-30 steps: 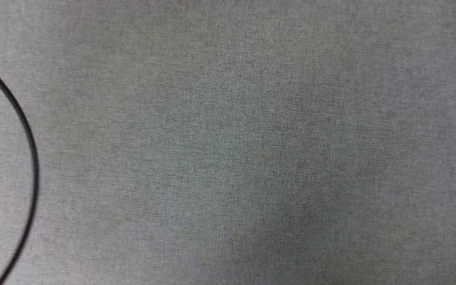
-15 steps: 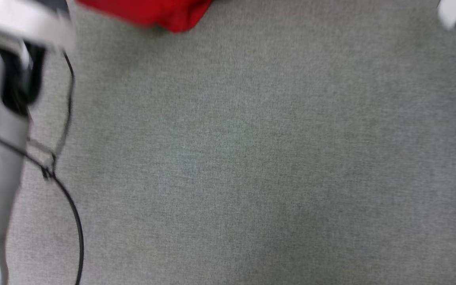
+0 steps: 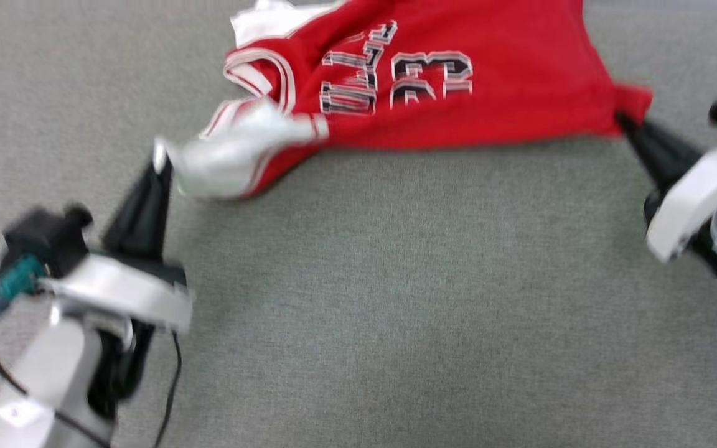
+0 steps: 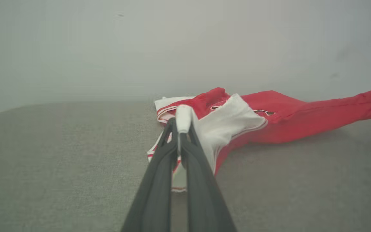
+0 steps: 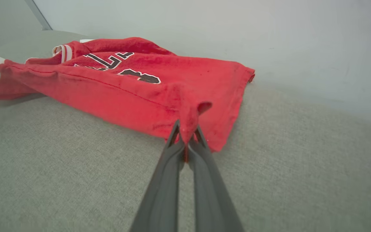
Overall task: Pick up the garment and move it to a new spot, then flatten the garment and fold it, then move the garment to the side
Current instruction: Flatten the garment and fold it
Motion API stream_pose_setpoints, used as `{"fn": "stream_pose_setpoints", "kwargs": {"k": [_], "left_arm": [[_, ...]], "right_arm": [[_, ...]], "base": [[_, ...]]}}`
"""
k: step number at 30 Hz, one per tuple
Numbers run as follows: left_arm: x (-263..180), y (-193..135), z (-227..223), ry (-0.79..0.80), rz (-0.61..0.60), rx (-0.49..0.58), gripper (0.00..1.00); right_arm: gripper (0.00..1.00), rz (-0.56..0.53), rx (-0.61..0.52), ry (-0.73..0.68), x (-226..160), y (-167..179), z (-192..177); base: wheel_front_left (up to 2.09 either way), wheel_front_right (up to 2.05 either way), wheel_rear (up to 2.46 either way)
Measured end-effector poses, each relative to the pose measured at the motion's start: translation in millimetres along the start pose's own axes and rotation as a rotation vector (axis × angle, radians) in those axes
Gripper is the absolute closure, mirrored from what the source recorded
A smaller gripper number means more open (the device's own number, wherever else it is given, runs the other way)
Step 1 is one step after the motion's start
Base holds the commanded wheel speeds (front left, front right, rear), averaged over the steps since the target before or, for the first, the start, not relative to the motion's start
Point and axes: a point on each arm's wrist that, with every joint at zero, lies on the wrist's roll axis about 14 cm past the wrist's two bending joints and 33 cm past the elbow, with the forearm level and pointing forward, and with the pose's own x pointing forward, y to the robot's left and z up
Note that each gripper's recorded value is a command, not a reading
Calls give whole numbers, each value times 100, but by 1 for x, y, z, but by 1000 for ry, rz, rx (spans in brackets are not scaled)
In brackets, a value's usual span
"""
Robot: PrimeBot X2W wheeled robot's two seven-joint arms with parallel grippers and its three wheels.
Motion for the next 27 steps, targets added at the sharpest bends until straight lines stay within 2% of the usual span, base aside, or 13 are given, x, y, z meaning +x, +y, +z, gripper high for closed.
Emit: {"fn": "stream_pose_setpoints", "kwargs": {"k": [8, 11, 27], "left_arm": [[-77, -6, -26, 140, 57, -93, 100], [-99, -10, -32, 176, 71, -135, 100], [-195, -26, -70, 336, 170, -322, 100]], "right_arm": [[100, -3, 42, 81, -55, 22, -31], [100, -15, 55, 71, -70, 23, -29], [100, -65, 159, 207, -163, 48, -100]], "base": [[0, 0, 0], [0, 0, 0], [0, 0, 0]]}}
